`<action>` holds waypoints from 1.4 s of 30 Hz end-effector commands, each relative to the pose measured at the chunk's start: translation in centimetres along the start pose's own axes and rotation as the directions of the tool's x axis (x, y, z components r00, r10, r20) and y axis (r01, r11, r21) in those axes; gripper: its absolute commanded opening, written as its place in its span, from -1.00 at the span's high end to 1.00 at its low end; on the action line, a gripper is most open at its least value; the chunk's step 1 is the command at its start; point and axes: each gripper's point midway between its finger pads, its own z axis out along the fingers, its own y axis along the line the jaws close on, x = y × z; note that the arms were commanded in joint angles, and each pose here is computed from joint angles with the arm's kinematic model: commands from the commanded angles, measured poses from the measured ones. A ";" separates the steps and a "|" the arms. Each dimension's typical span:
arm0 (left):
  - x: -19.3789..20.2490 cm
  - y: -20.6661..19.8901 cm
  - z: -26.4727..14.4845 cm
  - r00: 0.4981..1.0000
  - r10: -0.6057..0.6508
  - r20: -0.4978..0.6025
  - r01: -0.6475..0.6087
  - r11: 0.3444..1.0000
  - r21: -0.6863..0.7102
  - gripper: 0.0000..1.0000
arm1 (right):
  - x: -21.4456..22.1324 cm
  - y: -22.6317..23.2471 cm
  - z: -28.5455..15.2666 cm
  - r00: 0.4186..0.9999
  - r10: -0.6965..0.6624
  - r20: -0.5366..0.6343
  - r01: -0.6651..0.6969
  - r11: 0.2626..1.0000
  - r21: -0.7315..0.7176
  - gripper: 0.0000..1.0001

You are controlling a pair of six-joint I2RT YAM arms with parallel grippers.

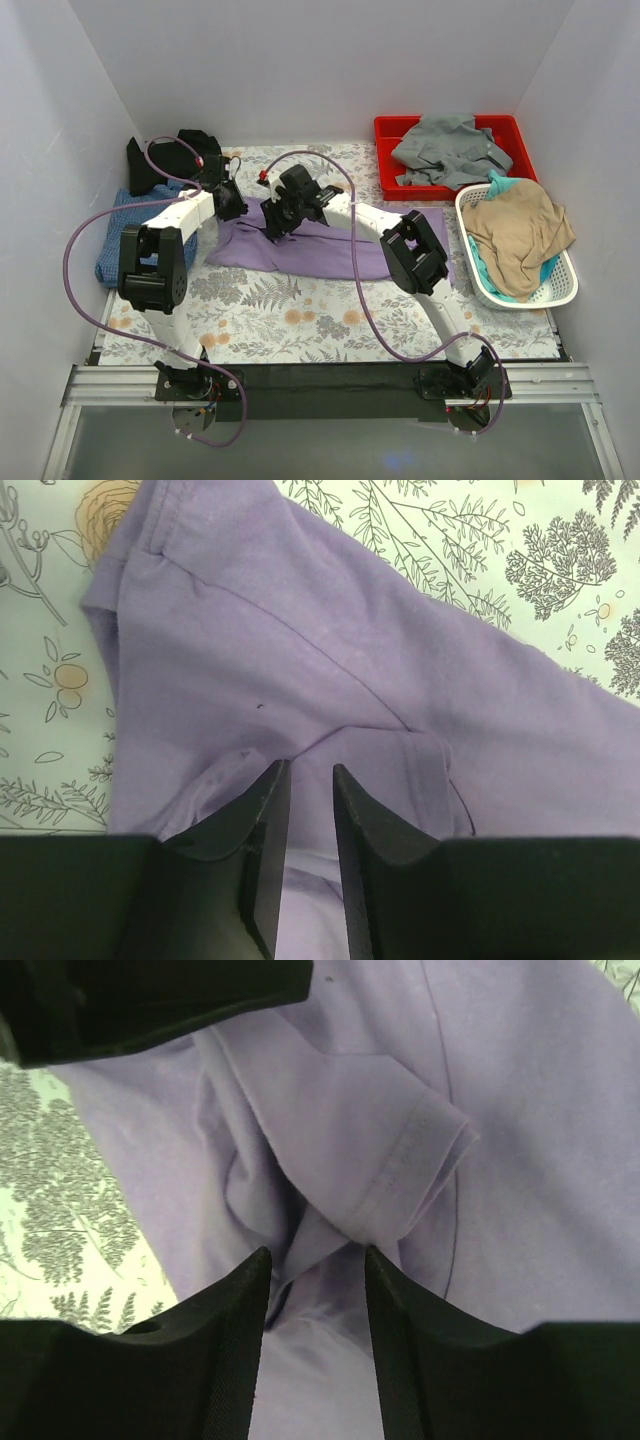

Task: Fold and stack the t-shirts
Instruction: Fold the tshirt

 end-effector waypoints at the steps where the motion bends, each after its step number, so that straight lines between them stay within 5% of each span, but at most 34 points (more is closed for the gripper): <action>1: 0.0 -0.3 0.6 1.000 0.003 -0.007 -0.003 1.000 0.023 0.57 | -0.1 -1.0 0.5 1.000 -0.011 -0.005 0.011 0.999 0.038 0.04; 9: 0.1 -0.2 0.3 1.000 0.009 -0.008 -0.009 1.000 0.026 0.42 | 0.4 -1.6 0.4 1.000 0.001 -0.017 0.000 0.998 0.057 0.14; 13: 0.1 -0.4 0.6 1.000 0.015 -0.011 -0.015 0.999 0.032 1.00 | 0.2 -2.0 0.3 1.000 -0.002 -0.012 0.002 0.998 0.071 0.50; 19: -0.7 -1.6 0.8 1.000 0.023 -0.011 -0.022 0.997 0.076 1.00 | -1.0 -2.7 -0.9 0.999 -0.028 0.019 0.026 0.992 0.125 0.84; 28: -3.7 -2.7 1.5 0.999 0.026 0.030 -0.028 0.995 0.096 1.00 | -2.2 -6.3 -3.5 0.997 -0.052 0.057 0.034 0.958 0.285 0.95; 40: -7.8 -4.2 3.4 0.996 0.034 0.078 -0.043 0.992 0.122 1.00 | -4.9 -11.1 -4.8 0.989 -0.097 0.109 0.038 0.891 0.453 0.91; 41: -8.0 -4.3 3.4 0.996 0.039 0.079 -0.048 0.991 0.127 1.00 | -5.2 -11.7 -4.9 0.989 -0.094 0.114 0.031 0.889 0.458 0.80; 42: -7.8 -4.4 3.6 0.997 0.043 0.064 -0.051 0.990 0.132 1.00 | -5.1 -12.1 -4.5 0.989 -0.112 0.098 0.056 0.891 0.451 0.44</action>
